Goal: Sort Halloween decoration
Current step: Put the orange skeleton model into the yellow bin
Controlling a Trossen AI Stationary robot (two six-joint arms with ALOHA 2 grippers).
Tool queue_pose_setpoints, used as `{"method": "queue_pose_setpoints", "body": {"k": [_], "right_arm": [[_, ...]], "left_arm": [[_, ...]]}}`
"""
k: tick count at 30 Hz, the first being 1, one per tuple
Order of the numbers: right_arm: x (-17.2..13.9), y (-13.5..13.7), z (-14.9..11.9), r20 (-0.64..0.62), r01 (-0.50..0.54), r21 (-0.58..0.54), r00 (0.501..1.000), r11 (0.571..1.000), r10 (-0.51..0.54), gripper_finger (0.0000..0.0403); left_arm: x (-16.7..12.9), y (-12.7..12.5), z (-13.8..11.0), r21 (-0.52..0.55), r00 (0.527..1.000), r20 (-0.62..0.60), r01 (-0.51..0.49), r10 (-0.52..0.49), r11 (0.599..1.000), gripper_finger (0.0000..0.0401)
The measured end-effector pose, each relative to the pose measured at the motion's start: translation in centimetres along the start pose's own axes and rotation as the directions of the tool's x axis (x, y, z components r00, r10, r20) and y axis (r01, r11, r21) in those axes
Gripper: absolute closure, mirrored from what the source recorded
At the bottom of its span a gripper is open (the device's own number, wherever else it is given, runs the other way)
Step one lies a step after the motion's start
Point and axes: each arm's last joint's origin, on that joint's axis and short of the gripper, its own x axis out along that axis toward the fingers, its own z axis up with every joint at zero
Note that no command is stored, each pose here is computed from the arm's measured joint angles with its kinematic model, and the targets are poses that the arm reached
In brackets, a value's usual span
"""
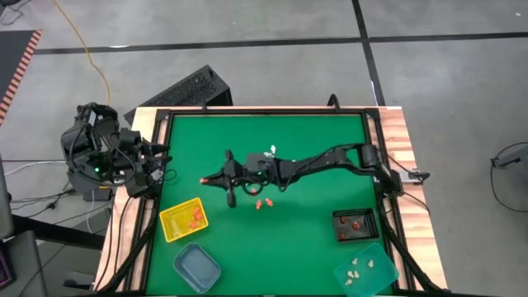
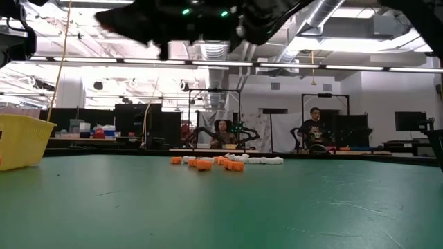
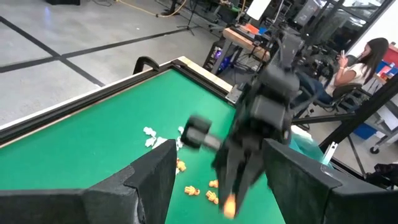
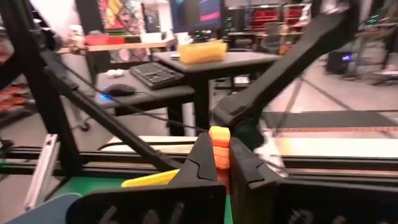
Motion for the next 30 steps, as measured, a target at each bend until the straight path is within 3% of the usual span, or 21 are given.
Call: {"method": "queue_pose_setpoints", "body": {"k": [13, 22, 30], "right_arm": [[7.7, 2.0, -1.9, -0.013, -0.209, 0.023, 0.978, 0.978, 0.209, 0.0395], [9.4, 1.6, -2.6, 0.002, -0.323, 0.068, 0.946, 0.944, 0.324, 0.0394], [9.5, 1.6, -3.0, -0.034, -0.334, 0.111, 0.940, 0.936, 0.339, 0.0394]], "left_arm": [[0.0, 0.0, 0.0, -0.015, 1.000, -0.006, 0.002, -0.002, 1.000, 0.0175], [0.0, 0.0, 0.0, -0.015, 1.000, -0.007, 0.002, -0.002, 1.000, 0.0175], [0.0, 0.0, 0.0, -0.010, 1.000, -0.007, 0.002, -0.002, 1.000, 0.0175]]}}
